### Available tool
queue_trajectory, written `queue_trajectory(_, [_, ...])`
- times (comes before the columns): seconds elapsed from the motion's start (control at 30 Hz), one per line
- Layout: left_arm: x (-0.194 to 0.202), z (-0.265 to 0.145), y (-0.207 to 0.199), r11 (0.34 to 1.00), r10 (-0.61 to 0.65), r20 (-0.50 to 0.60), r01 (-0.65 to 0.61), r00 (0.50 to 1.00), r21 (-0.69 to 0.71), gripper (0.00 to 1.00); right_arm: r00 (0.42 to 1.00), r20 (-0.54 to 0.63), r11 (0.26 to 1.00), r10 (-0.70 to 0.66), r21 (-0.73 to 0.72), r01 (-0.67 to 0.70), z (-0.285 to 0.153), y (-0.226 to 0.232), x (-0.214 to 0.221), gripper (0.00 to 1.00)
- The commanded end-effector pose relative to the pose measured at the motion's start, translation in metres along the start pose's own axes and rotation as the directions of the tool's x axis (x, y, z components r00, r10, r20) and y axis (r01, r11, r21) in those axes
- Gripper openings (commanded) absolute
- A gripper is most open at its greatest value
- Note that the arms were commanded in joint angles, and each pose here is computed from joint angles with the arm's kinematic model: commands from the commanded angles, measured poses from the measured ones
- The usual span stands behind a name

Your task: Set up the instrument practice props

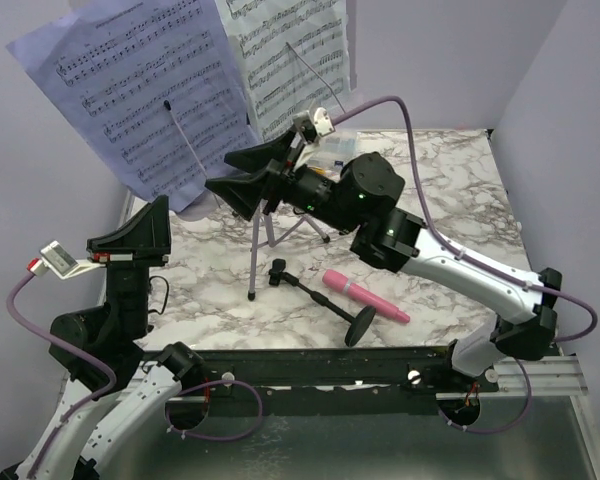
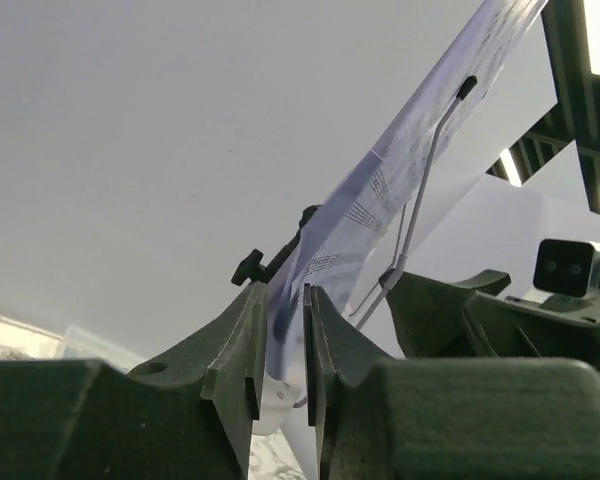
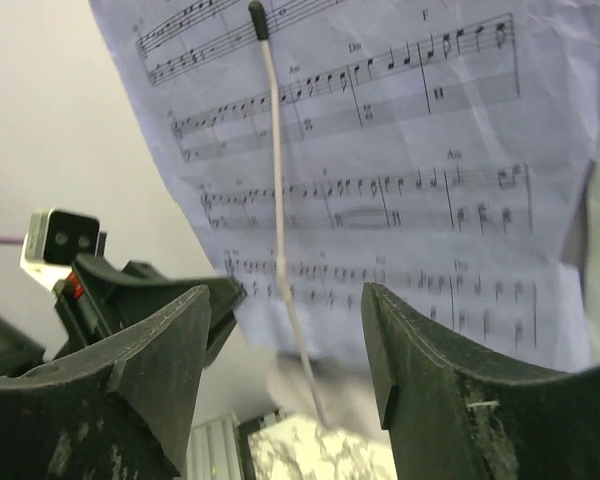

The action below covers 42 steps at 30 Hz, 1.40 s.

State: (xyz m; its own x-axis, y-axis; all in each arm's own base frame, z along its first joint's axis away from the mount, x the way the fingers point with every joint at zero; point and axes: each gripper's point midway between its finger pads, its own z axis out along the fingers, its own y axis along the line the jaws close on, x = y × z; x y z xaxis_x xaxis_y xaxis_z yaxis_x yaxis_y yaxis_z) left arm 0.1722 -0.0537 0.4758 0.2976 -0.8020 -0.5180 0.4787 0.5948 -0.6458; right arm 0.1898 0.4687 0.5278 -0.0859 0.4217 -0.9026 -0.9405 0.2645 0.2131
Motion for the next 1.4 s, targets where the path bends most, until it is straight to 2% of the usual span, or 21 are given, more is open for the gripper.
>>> queue_trajectory(0.0, [-0.001,-0.008,0.003,0.999,0.021,-0.059,-0.023,0.998,-0.034,0.33,0.998,-0.052,0.998,-0.046,0.035,0.048,-0.041,0.001,-0.013,0.68])
queue_trajectory(0.13, [-0.005,-0.02,0.011,0.998,0.014,-0.069,-0.019,0.998,-0.065,0.52,0.989,-0.109,0.992,-0.104,0.062,0.111,-0.087,-0.007,0.001,0.71])
queue_trajectory(0.3, [-0.017,-0.04,0.016,0.995,0.027,-0.091,-0.035,0.995,-0.09,0.75,0.967,-0.228,0.933,-0.117,0.309,0.186,-0.154,-0.062,0.052,0.78])
queue_trajectory(0.4, [-0.021,-0.054,0.02,0.993,0.041,-0.124,-0.054,0.992,-0.101,0.84,0.948,-0.3,0.9,-0.106,0.377,0.22,-0.188,-0.085,0.094,0.82])
queue_trajectory(0.47, [-0.019,-0.065,0.026,0.991,0.039,-0.156,-0.058,0.987,-0.121,0.9,0.946,-0.314,0.895,-0.079,0.397,0.206,-0.203,-0.098,0.122,0.85])
queue_trajectory(0.6, [-0.004,-0.087,0.044,0.982,0.033,-0.251,-0.077,0.968,-0.171,0.99,0.94,-0.33,0.907,0.087,0.416,0.062,-0.212,-0.123,0.173,0.85])
queue_trajectory(0.73, [0.018,-0.107,0.059,0.972,-0.009,-0.348,-0.073,0.937,-0.224,0.99,0.928,-0.352,0.914,0.12,0.405,0.036,-0.211,-0.151,0.208,0.85])
queue_trajectory(0.83, [0.029,-0.118,0.074,0.954,-0.02,-0.397,-0.102,0.917,-0.283,0.99,0.924,-0.35,0.949,0.153,0.313,-0.038,-0.207,-0.169,0.215,0.81])
queue_trajectory(0.97, [0.036,-0.128,0.094,0.917,-0.02,-0.443,-0.16,0.896,-0.365,0.99,0.934,-0.358,0.977,0.021,0.206,0.057,-0.194,-0.189,0.204,0.82])
queue_trajectory(1.17, [0.049,-0.136,0.102,0.913,-0.029,-0.483,-0.174,0.875,-0.37,0.99,0.918,-0.389,0.98,-0.074,0.142,0.139,-0.171,-0.221,0.2,0.8])
queue_trajectory(1.23, [0.052,-0.138,0.105,0.908,-0.04,-0.487,-0.171,0.873,-0.381,0.99,0.905,-0.407,0.979,-0.123,0.101,0.178,-0.162,-0.228,0.203,0.77])
queue_trajectory(1.37, [0.057,-0.14,0.105,0.913,-0.05,-0.495,-0.162,0.868,-0.376,0.99,0.885,-0.423,0.959,-0.194,0.108,0.262,-0.154,-0.25,0.212,0.73])
